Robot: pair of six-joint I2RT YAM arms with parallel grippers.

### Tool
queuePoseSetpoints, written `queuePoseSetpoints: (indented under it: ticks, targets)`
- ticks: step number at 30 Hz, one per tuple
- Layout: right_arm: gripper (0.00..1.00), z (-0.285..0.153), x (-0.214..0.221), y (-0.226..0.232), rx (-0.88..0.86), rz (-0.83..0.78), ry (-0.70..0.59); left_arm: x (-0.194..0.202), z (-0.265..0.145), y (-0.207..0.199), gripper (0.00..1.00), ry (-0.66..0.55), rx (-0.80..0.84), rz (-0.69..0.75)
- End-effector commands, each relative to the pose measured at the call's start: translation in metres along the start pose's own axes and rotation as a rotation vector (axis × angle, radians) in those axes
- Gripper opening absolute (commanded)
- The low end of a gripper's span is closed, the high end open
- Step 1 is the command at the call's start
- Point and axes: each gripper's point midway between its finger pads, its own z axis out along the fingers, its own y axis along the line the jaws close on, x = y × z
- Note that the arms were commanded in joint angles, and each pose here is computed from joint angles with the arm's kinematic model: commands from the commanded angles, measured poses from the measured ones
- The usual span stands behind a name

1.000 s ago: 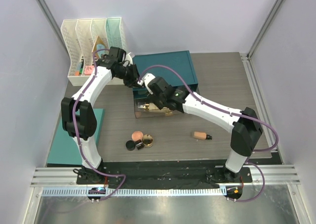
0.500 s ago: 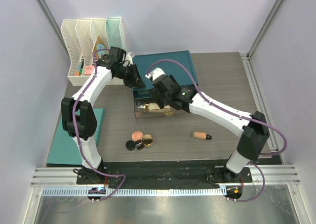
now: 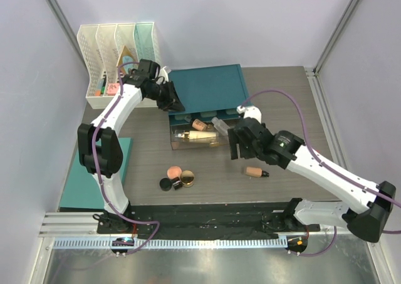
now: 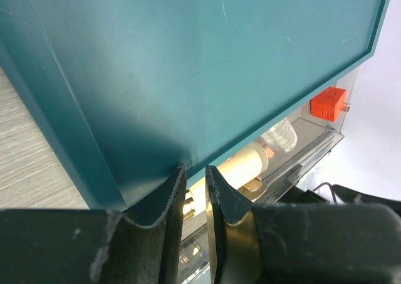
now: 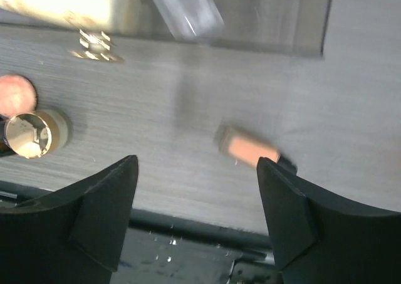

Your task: Organize the makeup

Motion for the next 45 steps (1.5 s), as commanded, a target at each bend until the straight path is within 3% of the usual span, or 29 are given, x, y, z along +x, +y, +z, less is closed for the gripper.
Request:
queuePoseSetpoints:
  ticks: [1,5,18,26,32,45]
  targets:
    - [0.85,-0.002,0.044,-0.009,0.022,0.305,0.120,0.035,0.017,0.053,0.22,0.126,-0.190,-0.059]
    - [1.00,0.000,0.074,-0.012,0.018,0.399,0.198,0.035,0.016,0.052,0.22,0.122,-0.184,-0.058]
    - [1.00,0.003,0.062,-0.058,0.144,0.785,0.160,0.041,0.018,0.053,0.22,0.135,-0.172,-0.065]
    - [0.95,0.035,0.112,-0.029,0.085,1.157,0.436,0.048,0.018,0.056,0.23,0.140,-0.171,-0.068]
    - [0.87,0.049,0.116,-0.023,0.058,1.360,0.415,0.047,0.015,0.055,0.23,0.138,-0.174,-0.057]
    - [0.78,0.073,0.127,-0.046,0.201,1.451,0.366,0.048,0.015,0.057,0.23,0.148,-0.188,-0.055]
